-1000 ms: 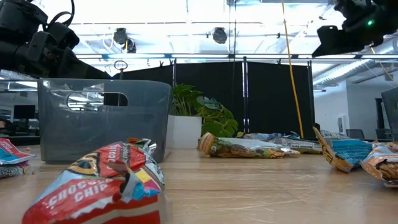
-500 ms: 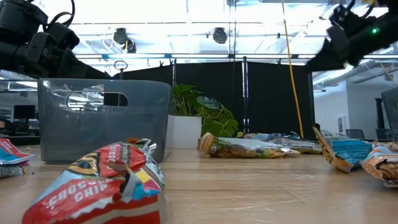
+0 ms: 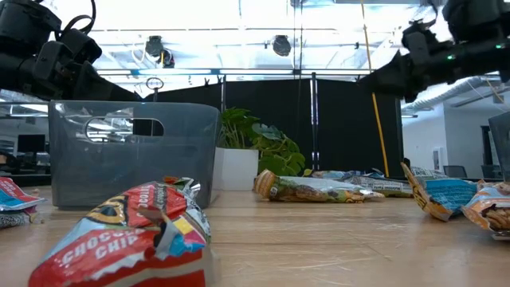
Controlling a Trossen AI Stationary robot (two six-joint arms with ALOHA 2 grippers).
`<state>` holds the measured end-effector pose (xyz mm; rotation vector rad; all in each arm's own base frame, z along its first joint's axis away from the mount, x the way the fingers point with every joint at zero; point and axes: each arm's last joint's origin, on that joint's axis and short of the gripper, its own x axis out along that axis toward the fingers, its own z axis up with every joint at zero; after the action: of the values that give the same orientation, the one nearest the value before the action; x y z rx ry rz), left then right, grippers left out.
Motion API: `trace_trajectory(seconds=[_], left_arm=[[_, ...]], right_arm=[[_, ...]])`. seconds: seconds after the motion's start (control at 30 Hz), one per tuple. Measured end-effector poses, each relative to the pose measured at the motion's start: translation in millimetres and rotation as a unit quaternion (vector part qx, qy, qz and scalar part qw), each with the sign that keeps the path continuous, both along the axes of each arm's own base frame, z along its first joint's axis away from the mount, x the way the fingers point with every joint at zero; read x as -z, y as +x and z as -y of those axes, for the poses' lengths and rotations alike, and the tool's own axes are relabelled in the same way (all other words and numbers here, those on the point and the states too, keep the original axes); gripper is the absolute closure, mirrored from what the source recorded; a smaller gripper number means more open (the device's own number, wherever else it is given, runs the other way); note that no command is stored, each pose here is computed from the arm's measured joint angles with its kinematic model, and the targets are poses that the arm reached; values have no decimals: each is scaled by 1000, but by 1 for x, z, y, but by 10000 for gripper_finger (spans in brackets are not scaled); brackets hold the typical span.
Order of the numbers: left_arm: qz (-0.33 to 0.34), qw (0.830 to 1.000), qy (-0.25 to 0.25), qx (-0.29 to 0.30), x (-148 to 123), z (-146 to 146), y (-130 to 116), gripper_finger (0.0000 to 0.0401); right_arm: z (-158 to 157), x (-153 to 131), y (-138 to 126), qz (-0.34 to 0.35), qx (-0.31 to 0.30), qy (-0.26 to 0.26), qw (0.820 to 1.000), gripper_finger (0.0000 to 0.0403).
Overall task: Pick and place Granola Bars by type
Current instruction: Put the bottom blue granola bar into the bottom right black bin
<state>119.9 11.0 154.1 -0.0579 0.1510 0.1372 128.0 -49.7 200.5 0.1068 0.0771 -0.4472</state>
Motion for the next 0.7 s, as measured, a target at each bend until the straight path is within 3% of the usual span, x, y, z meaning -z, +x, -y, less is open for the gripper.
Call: trace_trajectory(seconds=[0.17, 0.3, 0.5, 0.7], left_arm=[[0, 1000, 0, 0, 0, 0, 0, 283], [0, 1000, 0, 0, 0, 0, 0, 283], [-1, 1000, -1, 0, 0, 0, 0, 283], [-1, 1000, -2, 0, 0, 0, 0, 283]], right_arm=[[24, -18, 2, -98, 25, 35, 994, 250], [37, -27, 16, -203, 20, 54, 977, 250], [50, -16, 45, -361, -16, 109, 926, 250], [59, -4, 72, -462, -50, 111, 878, 250]])
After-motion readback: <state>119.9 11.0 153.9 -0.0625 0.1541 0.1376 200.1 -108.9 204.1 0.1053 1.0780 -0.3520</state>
